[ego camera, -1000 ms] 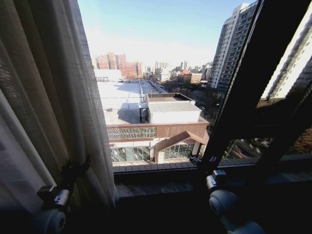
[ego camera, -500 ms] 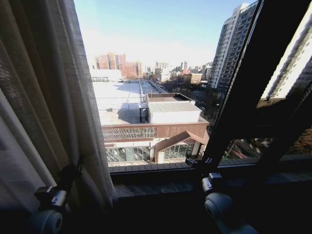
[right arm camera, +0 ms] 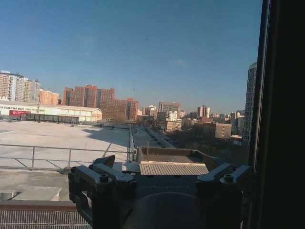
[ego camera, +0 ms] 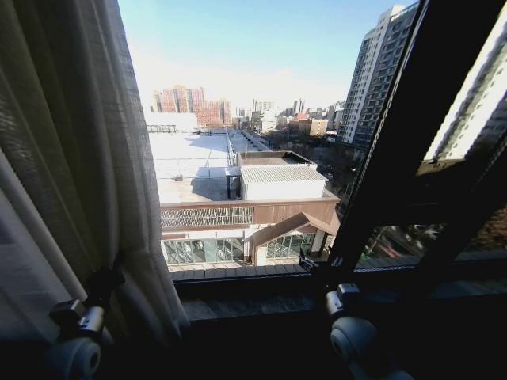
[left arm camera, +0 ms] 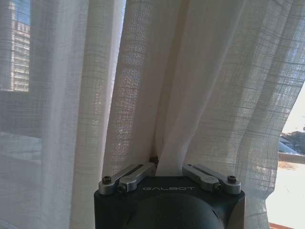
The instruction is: Open the curtains by pulling them apart, changing their state from closed to fully open.
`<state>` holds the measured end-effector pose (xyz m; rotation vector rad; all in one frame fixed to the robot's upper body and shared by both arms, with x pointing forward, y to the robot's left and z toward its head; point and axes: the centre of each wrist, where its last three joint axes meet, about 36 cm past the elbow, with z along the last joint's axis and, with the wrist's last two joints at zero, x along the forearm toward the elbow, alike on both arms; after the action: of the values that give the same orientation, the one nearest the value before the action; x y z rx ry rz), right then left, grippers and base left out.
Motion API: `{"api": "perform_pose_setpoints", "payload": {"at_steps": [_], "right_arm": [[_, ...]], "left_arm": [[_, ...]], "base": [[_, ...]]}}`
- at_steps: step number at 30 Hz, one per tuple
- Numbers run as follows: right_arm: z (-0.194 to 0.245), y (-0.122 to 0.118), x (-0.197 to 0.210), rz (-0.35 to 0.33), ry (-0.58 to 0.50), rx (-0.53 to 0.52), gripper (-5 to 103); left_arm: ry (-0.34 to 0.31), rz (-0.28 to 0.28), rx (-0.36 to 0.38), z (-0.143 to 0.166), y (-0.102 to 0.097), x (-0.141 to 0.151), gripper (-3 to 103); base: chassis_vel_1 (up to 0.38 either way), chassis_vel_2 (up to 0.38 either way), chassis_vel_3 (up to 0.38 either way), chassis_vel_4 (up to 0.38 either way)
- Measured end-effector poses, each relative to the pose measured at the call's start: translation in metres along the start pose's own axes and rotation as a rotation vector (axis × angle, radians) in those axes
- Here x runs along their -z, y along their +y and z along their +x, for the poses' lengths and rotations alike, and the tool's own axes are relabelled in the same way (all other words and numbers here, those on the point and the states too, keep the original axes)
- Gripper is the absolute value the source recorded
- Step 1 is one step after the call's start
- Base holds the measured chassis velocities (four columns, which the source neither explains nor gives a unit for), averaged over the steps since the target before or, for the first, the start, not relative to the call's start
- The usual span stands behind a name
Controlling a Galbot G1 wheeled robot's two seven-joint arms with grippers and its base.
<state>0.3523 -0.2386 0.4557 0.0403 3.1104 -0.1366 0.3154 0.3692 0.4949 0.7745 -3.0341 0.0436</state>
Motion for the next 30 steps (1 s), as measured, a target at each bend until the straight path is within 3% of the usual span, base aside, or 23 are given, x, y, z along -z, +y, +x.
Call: {"api": "perform_pose_setpoints", "payload": {"at_steps": [2, 3, 6, 7, 10, 11, 14, 15, 17, 19, 20, 23, 27, 30], "right_arm": [[0.001, 0.002, -0.001, -0.002, -0.004, 0.012, 100], [0.001, 0.002, -0.001, -0.002, -0.004, 0.012, 100], [0.001, 0.003, -0.001, -0.004, -0.006, 0.021, 100], [0.001, 0.003, -0.001, -0.004, -0.006, 0.021, 100], [0.001, 0.003, -0.001, -0.002, -0.006, 0.030, 100], [0.001, 0.003, -0.001, -0.002, -0.006, 0.030, 100], [0.000, 0.002, -0.001, 0.003, -0.007, 0.036, 100], [0.000, 0.002, -0.001, 0.003, -0.007, 0.036, 100], [-0.001, 0.002, -0.003, 0.004, -0.004, 0.040, 100], [-0.002, 0.002, -0.003, 0.005, -0.004, 0.042, 100], [-0.003, 0.003, -0.005, 0.005, 0.001, 0.045, 100], [-0.005, 0.003, -0.009, 0.007, 0.009, 0.048, 100], [-0.007, 0.003, -0.012, 0.008, 0.015, 0.050, 100], [-0.008, 0.004, -0.013, 0.007, 0.017, 0.052, 100]], "left_arm": [[0.018, 0.022, 0.136, -0.007, 0.005, 0.001, 0], [0.018, 0.022, 0.136, -0.007, 0.005, 0.001, 0], [0.031, 0.043, 0.280, -0.021, 0.019, -0.002, 0], [0.031, 0.043, 0.280, -0.021, 0.019, -0.002, 0], [0.036, 0.060, 0.416, -0.039, 0.038, -0.003, 0], [0.036, 0.060, 0.416, -0.039, 0.038, -0.003, 0], [0.037, 0.074, 0.577, -0.054, 0.054, -0.003, 0], [0.037, 0.074, 0.577, -0.054, 0.054, -0.003, 0], [0.027, 0.085, 0.665, -0.061, 0.062, -0.003, 0], [0.024, 0.087, 0.689, -0.062, 0.064, -0.003, 0], [0.007, 0.094, 0.780, -0.069, 0.074, -0.002, 0], [-0.037, 0.084, 0.909, -0.079, 0.097, -0.002, 0], [-0.068, 0.063, 0.989, -0.085, 0.121, 0.001, 0], [-0.059, 0.026, 0.963, -0.079, 0.125, 0.002, 0]], "base": [[0.000, 0.000, 0.000, 0.000], [0.000, 0.000, 0.000, 0.000], [0.000, 0.000, 0.000, 0.000], [0.000, 0.000, 0.000, 0.000], [0.000, 0.000, 0.000, 0.000], [0.000, 0.000, 0.000, 0.000], [0.000, 0.000, 0.000, 0.000], [0.000, 0.000, 0.000, 0.000], [0.000, 0.000, 0.000, 0.000], [0.000, 0.000, 0.000, 0.000], [0.000, 0.000, 0.000, 0.000], [0.000, 0.000, 0.000, 0.000], [0.000, 0.000, 0.000, 0.000], [0.000, 0.000, 0.000, 0.000]]}}
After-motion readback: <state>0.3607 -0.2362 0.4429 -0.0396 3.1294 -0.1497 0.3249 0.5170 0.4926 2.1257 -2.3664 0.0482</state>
